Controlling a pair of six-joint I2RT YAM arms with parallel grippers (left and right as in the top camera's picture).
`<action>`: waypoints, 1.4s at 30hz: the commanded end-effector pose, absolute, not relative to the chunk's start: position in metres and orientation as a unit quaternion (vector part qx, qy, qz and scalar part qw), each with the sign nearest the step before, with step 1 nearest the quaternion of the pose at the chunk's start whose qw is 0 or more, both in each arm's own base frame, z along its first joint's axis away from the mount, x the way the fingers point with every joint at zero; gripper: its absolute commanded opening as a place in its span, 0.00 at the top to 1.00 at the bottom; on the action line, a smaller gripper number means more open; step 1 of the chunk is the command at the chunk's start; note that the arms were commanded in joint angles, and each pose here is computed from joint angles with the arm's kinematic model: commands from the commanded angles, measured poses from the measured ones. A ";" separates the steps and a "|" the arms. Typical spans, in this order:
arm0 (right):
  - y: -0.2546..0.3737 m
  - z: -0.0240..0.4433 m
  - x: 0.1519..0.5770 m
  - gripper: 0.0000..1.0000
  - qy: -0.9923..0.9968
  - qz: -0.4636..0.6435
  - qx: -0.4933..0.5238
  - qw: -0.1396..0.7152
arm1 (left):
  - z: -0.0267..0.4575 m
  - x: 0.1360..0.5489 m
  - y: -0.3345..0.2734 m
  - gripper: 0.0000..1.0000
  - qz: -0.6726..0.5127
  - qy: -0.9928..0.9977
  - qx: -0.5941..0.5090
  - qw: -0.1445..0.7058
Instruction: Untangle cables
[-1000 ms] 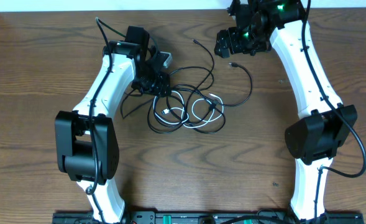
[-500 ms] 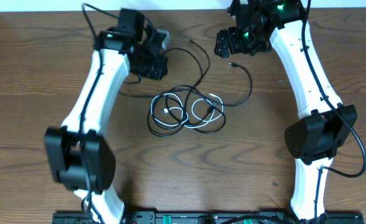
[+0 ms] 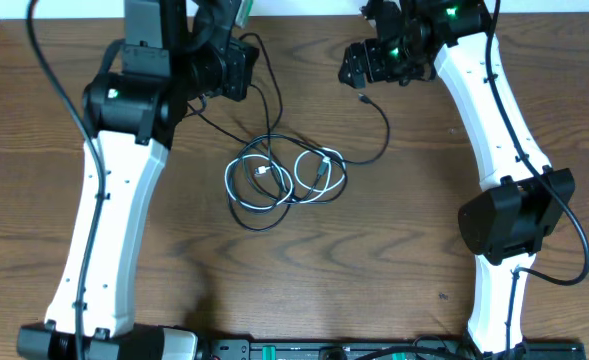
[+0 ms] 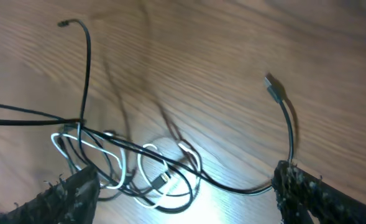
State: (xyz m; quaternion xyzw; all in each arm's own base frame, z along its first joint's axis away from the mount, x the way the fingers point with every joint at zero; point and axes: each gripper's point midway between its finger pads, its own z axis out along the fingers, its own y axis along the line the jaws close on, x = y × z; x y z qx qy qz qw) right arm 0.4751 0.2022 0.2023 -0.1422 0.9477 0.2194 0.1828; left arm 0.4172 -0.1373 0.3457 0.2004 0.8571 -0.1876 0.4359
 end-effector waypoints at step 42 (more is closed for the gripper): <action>0.228 0.236 0.480 0.11 0.873 0.346 -0.251 0.235 | 0.512 0.403 -0.157 0.92 -0.509 0.701 -0.078 0.494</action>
